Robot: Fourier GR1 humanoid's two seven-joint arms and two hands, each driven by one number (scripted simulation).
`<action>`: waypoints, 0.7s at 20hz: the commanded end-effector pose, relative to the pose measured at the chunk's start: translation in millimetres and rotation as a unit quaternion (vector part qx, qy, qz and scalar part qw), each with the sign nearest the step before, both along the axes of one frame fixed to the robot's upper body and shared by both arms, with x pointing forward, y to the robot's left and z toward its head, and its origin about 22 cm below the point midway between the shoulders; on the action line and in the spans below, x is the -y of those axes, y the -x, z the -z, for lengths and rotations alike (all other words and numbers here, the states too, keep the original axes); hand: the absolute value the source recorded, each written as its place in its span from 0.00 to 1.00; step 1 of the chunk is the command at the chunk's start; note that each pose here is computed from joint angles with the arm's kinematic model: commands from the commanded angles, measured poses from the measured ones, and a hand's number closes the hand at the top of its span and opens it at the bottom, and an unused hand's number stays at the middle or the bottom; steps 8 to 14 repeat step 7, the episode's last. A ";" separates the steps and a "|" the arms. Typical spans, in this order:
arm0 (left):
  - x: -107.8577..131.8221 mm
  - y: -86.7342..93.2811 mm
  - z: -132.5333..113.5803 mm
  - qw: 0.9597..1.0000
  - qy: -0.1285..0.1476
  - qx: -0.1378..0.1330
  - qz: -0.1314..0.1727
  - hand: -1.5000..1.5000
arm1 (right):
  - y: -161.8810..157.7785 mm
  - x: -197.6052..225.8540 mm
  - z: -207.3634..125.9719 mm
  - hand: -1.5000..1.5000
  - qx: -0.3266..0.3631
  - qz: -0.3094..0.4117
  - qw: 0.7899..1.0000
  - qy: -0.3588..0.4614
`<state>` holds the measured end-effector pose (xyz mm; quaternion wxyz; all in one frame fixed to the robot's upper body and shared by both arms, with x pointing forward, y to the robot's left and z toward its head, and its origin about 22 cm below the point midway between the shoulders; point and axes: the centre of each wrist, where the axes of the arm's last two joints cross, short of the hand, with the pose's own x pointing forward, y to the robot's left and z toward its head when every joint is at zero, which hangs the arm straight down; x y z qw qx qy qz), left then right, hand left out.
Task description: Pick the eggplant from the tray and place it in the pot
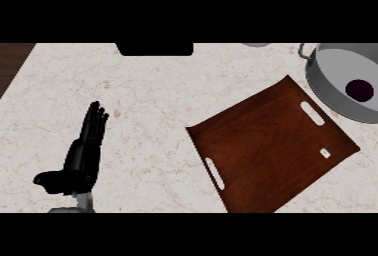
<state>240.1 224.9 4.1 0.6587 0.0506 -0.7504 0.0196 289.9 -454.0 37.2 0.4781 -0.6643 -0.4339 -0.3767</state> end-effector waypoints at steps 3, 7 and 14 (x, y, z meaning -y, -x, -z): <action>4.4 -0.8 1.3 1.000 -0.002 0.007 -0.003 0.50 | 28.5 2.7 -3.4 0.00 0.040 0.052 0.998 0.021; -4.7 5.1 -3.6 1.000 -0.011 0.000 0.008 0.50 | 38.0 14.1 -19.5 0.00 0.052 0.072 0.996 0.019; -4.7 5.1 -3.6 1.000 -0.011 0.000 0.008 0.50 | 38.0 14.1 -19.5 0.00 0.052 0.072 0.996 0.019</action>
